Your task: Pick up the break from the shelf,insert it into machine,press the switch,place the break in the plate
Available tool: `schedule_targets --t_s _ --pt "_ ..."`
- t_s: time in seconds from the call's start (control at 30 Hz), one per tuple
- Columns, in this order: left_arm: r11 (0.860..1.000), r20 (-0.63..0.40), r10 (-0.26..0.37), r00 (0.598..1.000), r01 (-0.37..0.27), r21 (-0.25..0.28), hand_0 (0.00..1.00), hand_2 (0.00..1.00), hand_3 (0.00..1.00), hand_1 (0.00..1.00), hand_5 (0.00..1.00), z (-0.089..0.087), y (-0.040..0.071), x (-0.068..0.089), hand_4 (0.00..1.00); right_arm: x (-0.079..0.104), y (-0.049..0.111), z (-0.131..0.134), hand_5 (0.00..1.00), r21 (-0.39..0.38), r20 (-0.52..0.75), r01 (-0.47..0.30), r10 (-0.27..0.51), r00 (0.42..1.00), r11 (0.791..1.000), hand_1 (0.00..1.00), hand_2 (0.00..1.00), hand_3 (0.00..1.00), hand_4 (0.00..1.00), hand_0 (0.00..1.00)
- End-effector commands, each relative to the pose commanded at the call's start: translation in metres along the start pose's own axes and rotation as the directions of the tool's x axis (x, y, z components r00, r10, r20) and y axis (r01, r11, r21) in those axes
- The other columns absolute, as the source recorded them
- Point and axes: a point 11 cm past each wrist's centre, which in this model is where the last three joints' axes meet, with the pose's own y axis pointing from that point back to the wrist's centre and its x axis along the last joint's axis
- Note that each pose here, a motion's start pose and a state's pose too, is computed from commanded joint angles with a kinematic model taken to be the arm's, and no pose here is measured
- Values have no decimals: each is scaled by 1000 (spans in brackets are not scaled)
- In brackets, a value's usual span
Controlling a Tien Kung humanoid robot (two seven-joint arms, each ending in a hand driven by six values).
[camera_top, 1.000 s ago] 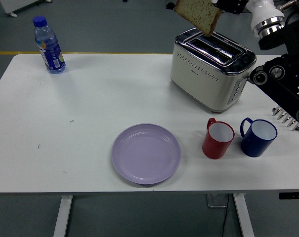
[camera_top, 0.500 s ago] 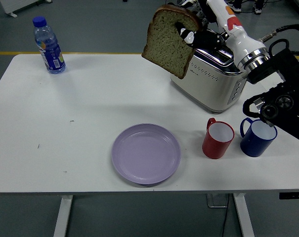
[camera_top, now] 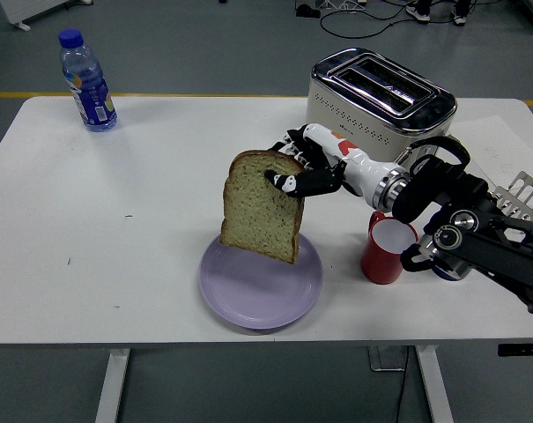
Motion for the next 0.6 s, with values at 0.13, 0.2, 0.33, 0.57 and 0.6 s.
schedule_targets --t_s 0.13,0.2,0.33,0.57,0.6 --pt "1000 5 1 1000 -1 2 666 731 704 612 998 -1 0 0 526 -20 -5 19 2 -70 45 78 -75 996 994 210 326 475 491 124" --pt "1000 6 2 1000 -2 2 668 732 704 614 998 -1 0 0 525 -23 -6 22 2 -82 55 89 -84 995 993 210 325 474 491 123" --pt "1000 9 2 1000 -2 2 668 732 704 614 998 -1 0 0 525 -32 -9 31 2 -110 82 113 -104 991 987 210 325 474 491 123" --pt "1000 12 4 1000 -4 3 668 731 705 614 998 -2 0 1 525 -43 -15 44 2 -136 126 124 -107 986 983 211 325 476 489 144" --pt "1000 12 4 1000 -4 3 668 731 705 614 998 -2 0 1 525 -44 -15 45 2 -137 129 123 -105 986 983 211 325 476 489 144"
